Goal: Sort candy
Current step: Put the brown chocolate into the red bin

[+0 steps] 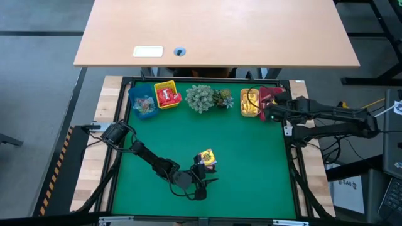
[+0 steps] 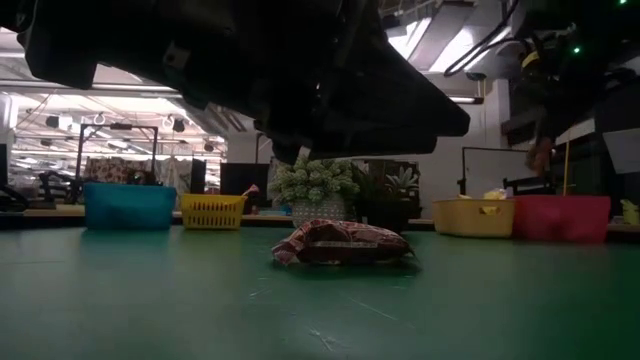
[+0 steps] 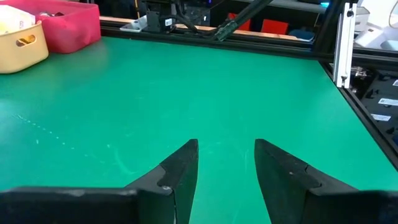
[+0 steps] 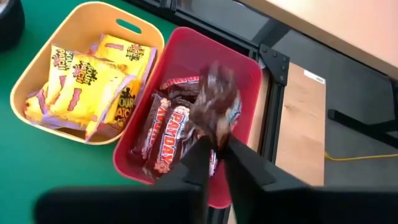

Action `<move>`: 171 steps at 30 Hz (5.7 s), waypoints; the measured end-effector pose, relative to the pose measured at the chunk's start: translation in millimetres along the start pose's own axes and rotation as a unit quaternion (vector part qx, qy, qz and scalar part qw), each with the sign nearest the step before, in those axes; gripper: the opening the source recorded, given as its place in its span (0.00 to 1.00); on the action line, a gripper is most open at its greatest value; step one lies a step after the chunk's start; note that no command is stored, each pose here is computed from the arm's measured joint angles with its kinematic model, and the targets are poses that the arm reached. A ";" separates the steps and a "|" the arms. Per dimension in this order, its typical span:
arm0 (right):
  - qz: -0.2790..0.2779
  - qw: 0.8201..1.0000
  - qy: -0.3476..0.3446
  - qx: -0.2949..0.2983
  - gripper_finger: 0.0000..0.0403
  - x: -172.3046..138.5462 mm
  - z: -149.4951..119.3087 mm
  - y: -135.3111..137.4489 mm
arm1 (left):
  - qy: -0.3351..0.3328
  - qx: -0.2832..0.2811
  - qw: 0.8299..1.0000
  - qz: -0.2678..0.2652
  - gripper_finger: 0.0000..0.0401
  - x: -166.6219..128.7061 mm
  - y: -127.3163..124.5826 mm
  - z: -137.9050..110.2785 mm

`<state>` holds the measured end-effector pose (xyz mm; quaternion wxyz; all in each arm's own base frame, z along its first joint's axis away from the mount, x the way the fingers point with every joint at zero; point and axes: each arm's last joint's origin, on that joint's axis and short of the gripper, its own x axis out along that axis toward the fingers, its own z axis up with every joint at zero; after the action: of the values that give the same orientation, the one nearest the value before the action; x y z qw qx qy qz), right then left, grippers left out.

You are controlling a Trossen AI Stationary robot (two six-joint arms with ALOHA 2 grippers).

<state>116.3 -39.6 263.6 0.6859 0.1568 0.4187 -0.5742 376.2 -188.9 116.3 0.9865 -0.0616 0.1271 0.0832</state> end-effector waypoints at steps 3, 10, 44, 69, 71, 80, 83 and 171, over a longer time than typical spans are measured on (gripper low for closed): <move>0.004 1.000 -0.002 0.001 0.23 -0.2 0.3 0.9 | 0.009 0.015 1.000 0.003 0.36 0.0 0.6 -2.0; 0.041 0.999 0.016 0.017 0.49 -0.4 1.2 5.8 | 0.036 0.118 0.992 0.015 0.36 -2.7 0.4 -9.2; 0.142 0.987 0.065 0.047 0.62 -2.4 4.1 18.2 | 0.133 0.100 0.981 0.103 0.36 -12.7 11.1 -35.2; 0.548 0.824 0.133 0.052 0.62 -2.9 -6.5 84.3 | 0.129 -0.024 0.990 0.040 0.21 -2.4 12.8 -27.7; 0.581 0.804 0.123 0.034 0.62 -4.5 -18.1 94.6 | 0.120 -0.031 0.992 0.036 0.21 -1.8 11.8 -25.8; 0.628 0.775 0.062 -0.028 0.62 -27.5 -77.3 128.7 | 0.076 -0.066 0.995 0.024 0.21 2.3 10.5 -15.7; 0.630 0.776 0.018 -0.024 0.62 -38.2 -92.7 138.1 | 0.069 -0.073 0.995 0.027 0.21 4.8 13.3 -13.3; 0.450 0.836 -0.195 -0.247 0.09 -75.2 -101.8 141.7 | 0.040 -0.129 0.991 -0.021 0.40 13.6 18.6 0.6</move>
<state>207.2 121.9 221.6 0.9518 0.0383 0.2879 -0.0989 385.9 -168.5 111.5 0.9660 -0.1939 0.1530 0.0758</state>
